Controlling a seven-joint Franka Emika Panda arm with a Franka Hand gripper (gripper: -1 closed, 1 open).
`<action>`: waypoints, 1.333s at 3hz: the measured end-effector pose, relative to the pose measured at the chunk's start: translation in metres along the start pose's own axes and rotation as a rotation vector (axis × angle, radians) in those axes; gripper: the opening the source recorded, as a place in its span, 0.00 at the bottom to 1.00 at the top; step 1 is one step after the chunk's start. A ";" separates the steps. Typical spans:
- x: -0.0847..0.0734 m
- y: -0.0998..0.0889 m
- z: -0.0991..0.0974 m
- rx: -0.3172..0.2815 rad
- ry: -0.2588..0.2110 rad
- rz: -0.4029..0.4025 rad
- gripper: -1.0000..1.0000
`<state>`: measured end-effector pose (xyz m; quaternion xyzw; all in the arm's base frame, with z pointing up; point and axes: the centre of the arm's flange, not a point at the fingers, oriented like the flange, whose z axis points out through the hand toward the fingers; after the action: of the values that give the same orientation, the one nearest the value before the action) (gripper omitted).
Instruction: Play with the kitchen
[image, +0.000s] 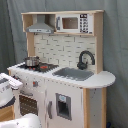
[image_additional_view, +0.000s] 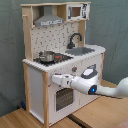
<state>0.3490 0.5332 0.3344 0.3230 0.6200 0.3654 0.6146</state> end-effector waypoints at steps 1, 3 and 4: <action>0.000 0.000 0.000 0.000 0.000 -0.103 0.00; 0.001 0.001 0.000 -0.002 0.000 -0.321 0.00; 0.002 0.001 0.000 -0.002 -0.001 -0.431 0.00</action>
<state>0.3485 0.5353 0.3346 0.1824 0.6740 0.2260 0.6793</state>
